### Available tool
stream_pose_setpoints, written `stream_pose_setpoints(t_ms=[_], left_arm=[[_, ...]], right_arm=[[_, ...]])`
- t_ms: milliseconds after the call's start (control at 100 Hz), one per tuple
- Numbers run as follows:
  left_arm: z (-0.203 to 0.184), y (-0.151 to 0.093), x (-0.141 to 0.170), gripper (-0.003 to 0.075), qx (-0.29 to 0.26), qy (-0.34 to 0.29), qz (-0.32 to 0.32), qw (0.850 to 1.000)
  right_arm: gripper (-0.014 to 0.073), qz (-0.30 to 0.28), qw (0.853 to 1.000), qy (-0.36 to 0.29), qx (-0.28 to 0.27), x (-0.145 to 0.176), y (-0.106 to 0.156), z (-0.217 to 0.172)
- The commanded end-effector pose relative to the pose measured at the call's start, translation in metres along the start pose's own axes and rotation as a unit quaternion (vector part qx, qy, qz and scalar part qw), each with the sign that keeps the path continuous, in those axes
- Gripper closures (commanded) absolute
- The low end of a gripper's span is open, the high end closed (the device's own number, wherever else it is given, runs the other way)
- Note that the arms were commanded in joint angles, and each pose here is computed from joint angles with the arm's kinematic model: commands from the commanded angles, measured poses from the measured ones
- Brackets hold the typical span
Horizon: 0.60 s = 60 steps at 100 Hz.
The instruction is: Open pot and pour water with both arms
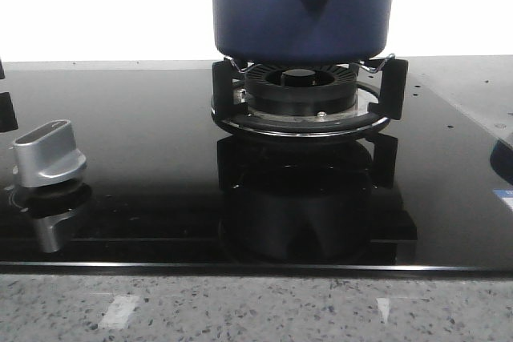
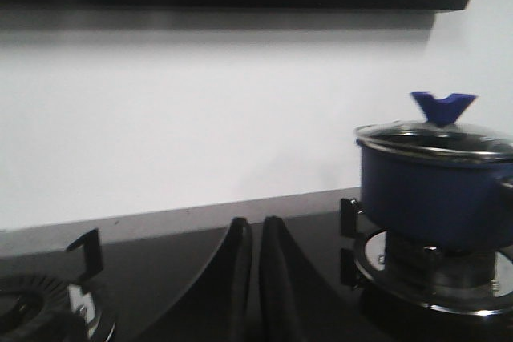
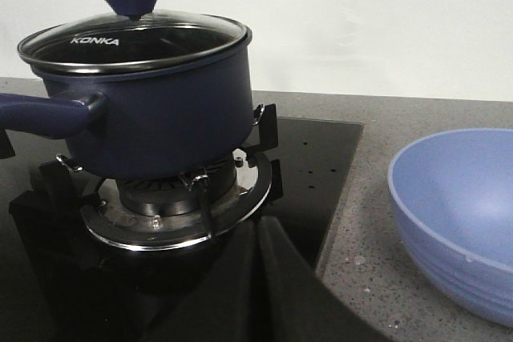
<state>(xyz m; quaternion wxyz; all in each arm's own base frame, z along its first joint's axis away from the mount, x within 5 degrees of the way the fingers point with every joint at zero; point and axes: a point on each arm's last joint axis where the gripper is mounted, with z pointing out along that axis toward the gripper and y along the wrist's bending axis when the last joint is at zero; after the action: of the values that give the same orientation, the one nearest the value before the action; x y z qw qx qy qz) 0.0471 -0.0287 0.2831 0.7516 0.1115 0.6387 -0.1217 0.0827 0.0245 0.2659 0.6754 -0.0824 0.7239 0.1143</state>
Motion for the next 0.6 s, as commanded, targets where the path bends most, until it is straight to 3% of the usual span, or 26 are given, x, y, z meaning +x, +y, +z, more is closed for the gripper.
stream_pose_setpoints(t_ms=[0,220,470,590], left_arm=[[0.000,0.009,-0.004,0.0741,-0.052,0.011,-0.021,0.998],[-0.001,0.029,0.026,0.0741,-0.155,0.014,-0.055,0.986],[-0.012,0.028,0.072,0.0741,-0.150,-0.009,-0.056,0.987],[-0.014,0.027,0.078,0.0741,-0.150,0.022,-0.058,0.987]], right_arm=[[0.0641,-0.001,1.000,-0.020,0.014,-0.010,-0.002,0.000],[0.0641,-0.001,1.000,-0.020,0.014,-0.010,-0.002,0.000],[0.0641,-0.001,1.000,-0.020,0.014,-0.010,-0.002,0.000],[0.0641,-0.001,1.000,-0.019,0.013,-0.010,-0.002,0.000]])
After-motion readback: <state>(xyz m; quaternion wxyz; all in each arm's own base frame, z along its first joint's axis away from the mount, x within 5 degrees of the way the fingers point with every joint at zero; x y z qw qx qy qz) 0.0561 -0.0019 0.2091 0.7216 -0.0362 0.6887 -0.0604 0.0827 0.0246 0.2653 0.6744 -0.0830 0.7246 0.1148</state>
